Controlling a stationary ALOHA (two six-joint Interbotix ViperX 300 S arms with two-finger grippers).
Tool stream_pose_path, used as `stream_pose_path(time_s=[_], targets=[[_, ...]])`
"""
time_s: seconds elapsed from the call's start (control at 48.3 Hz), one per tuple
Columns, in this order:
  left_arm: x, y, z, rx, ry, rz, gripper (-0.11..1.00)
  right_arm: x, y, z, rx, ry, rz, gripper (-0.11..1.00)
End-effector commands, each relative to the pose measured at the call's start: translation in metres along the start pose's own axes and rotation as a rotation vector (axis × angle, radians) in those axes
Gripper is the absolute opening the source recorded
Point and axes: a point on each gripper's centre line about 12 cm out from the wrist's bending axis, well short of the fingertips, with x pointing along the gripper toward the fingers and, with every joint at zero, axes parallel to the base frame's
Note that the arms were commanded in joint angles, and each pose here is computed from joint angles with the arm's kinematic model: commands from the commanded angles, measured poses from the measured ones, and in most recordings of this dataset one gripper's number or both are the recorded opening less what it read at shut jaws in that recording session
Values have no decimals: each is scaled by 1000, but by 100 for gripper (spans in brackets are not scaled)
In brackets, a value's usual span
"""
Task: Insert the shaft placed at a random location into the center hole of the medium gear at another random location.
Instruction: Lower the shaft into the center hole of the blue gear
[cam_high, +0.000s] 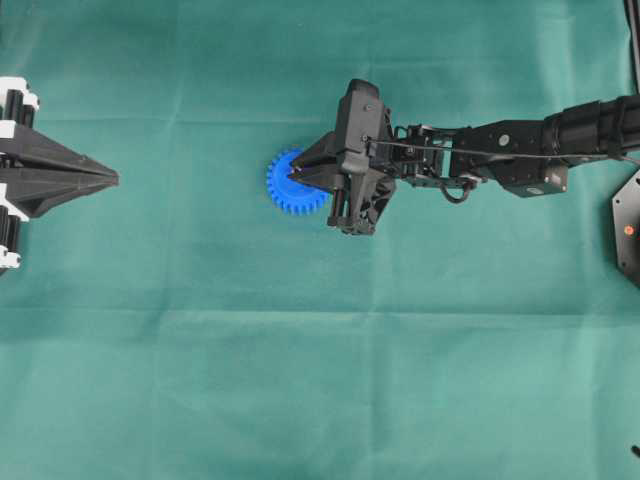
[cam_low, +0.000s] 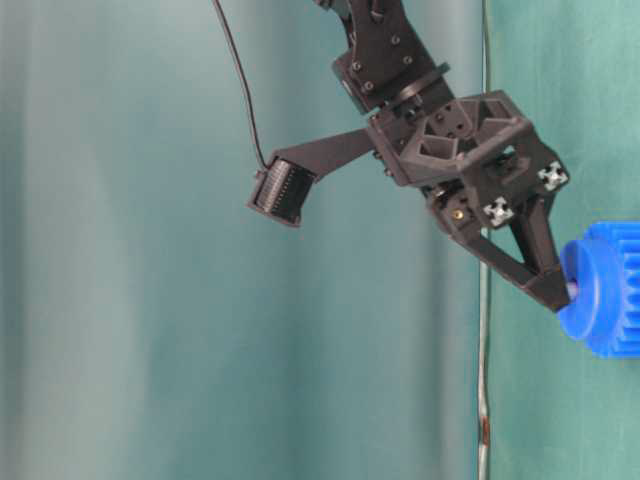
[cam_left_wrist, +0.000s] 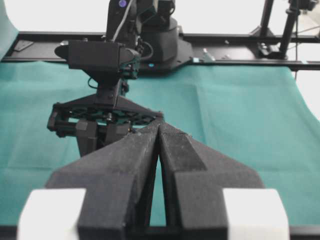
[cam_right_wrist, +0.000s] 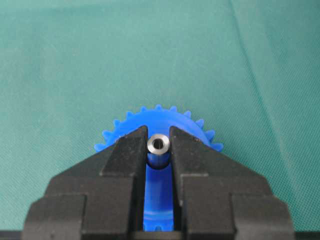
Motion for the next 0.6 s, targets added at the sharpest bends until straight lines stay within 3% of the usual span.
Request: stream_pose_path(time_s=[0.0, 0.58], targets=[[2, 0, 9, 0, -21, -2, 0, -1, -1, 17, -1, -54, -3, 13], [3, 0, 9, 3, -20, -2, 0, 0, -1, 13, -1, -38, -3, 13]])
